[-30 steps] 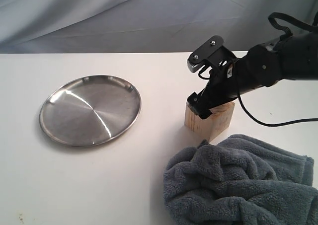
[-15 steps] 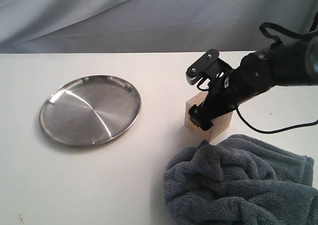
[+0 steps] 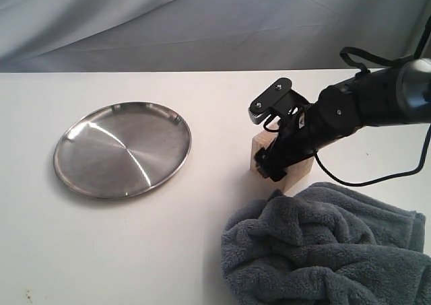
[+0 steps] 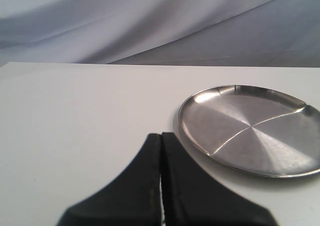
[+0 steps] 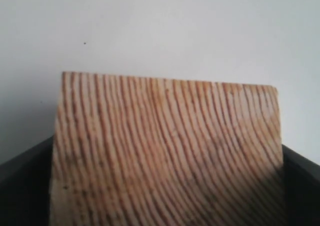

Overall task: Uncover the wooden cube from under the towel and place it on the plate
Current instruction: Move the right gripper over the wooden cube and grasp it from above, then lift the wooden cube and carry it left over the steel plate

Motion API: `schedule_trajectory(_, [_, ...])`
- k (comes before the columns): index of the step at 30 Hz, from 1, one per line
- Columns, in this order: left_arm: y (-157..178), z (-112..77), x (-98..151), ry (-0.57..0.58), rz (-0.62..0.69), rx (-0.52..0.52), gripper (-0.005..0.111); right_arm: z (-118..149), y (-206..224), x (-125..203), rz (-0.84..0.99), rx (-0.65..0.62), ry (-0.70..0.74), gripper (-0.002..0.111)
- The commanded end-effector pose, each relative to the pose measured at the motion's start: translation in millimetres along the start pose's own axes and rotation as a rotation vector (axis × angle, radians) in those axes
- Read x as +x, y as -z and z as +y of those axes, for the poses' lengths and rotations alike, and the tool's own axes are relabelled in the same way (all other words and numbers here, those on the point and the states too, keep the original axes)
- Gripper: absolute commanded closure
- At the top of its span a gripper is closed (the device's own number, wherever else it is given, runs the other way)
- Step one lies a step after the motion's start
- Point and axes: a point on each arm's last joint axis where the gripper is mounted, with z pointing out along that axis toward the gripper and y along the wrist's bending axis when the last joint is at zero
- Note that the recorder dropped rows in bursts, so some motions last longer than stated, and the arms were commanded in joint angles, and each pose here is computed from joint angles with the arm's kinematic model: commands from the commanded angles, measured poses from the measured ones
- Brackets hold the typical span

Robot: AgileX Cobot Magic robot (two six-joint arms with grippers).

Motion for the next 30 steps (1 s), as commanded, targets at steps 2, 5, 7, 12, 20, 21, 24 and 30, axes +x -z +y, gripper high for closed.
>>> schedule_trajectory(2, [0,-0.2,0,-0.003,-0.01,0.005,0.107,-3,1,-1,-0.024,0.01,-0.006,0.058])
schedule_trajectory(5, [0,-0.2,0,-0.003,-0.01,0.005,0.107,-3,1,-1,-0.024,0.01,-0.006,0.085])
schedule_trajectory(7, [0,-0.2,0,-0.003,-0.01,0.005,0.107,-3,1,-1,-0.024,0.01,-0.008,0.102])
schedule_trajectory(12, [0,-0.2,0,-0.003,-0.01,0.005,0.107,-4,6,-4,-0.04,0.01,-0.037,0.108])
schedule_trajectory(20, [0,-0.2,0,-0.003,-0.01,0.005,0.107,-10,39,-19,-0.138,0.043,-0.053,0.108])
schedule_trajectory(21, [0,-0.2,0,-0.003,-0.01,0.005,0.107,-11,45,-21,-0.156,0.047,-0.06,0.108])
schedule_trajectory(24, [0,-0.2,0,-0.003,-0.01,0.005,0.107,-14,60,-29,-0.221,0.062,-0.087,0.108])
schedule_trajectory(30, [0,-0.2,0,-0.003,-0.01,0.005,0.107,-12,75,-41,-0.318,0.074,-0.108,0.108])
